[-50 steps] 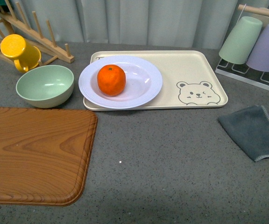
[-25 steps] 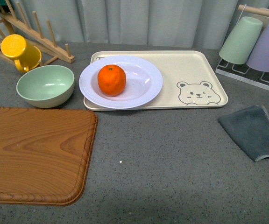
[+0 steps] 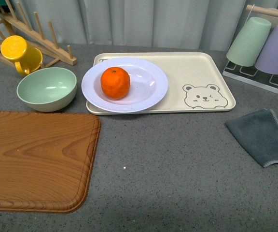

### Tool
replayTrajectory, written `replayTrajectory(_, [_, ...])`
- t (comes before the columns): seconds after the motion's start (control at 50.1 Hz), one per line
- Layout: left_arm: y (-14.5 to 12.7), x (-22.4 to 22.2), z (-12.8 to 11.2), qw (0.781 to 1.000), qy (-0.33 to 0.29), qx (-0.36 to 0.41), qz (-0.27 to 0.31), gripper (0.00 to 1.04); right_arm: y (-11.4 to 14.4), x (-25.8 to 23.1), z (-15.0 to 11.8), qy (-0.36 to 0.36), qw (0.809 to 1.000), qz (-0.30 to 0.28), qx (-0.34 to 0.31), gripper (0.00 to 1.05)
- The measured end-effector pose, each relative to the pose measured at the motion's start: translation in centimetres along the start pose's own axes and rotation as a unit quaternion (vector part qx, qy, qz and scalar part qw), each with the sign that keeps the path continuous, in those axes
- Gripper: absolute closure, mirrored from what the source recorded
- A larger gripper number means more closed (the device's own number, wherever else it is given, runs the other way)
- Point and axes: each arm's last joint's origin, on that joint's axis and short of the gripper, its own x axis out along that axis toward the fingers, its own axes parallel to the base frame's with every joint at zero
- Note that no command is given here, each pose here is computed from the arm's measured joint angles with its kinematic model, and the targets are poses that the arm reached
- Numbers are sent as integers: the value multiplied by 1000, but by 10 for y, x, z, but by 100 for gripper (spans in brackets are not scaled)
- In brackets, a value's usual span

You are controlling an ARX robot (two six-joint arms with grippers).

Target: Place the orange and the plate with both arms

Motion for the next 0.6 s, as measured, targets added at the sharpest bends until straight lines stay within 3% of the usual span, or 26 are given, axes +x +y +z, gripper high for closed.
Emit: replayTrajectory(0.599, [0, 0, 0, 1000, 0, 0, 0, 6, 0, 0, 0, 0, 1000, 0, 0, 9])
